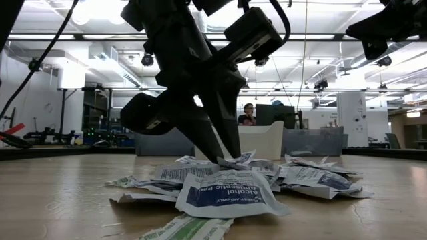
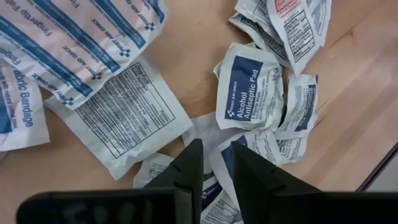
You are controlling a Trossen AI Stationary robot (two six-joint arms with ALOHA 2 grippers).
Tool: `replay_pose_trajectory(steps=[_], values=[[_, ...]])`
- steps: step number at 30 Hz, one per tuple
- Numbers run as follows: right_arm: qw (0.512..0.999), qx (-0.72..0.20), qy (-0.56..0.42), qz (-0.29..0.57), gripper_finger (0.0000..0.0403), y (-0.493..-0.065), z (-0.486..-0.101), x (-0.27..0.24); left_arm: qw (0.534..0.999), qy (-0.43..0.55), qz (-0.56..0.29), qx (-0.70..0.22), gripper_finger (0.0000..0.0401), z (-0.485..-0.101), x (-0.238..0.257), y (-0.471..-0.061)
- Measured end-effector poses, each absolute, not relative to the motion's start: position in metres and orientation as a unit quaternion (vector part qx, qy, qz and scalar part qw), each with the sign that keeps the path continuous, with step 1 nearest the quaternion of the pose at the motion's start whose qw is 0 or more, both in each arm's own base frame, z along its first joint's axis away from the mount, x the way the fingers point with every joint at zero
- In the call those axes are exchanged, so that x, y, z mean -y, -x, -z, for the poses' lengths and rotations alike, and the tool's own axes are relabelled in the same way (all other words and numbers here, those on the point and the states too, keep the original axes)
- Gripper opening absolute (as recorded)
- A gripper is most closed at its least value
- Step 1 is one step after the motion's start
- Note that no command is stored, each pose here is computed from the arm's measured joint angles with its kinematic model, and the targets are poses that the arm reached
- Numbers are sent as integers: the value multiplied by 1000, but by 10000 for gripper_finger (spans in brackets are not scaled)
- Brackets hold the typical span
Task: Pick & Place First Aid Supplies
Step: Put the blue alcohol pad into the middle gray bin
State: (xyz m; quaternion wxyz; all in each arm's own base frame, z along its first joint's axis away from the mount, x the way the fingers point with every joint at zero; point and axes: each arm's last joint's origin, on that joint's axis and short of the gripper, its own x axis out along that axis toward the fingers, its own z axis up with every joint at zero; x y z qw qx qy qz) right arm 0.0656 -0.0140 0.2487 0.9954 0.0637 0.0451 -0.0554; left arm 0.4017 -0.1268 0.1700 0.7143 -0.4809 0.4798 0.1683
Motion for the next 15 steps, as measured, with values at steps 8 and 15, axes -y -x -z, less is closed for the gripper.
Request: replay_pose_trajectory(steps=[8, 15], values=[[995, -45, -64, 55, 38, -66, -249, 14, 702, 481, -155, -502, 74, -165, 127, -398], [995, -45, -64, 55, 38, -66, -249, 14, 709, 480, -144, -496, 74, -166, 128, -400]])
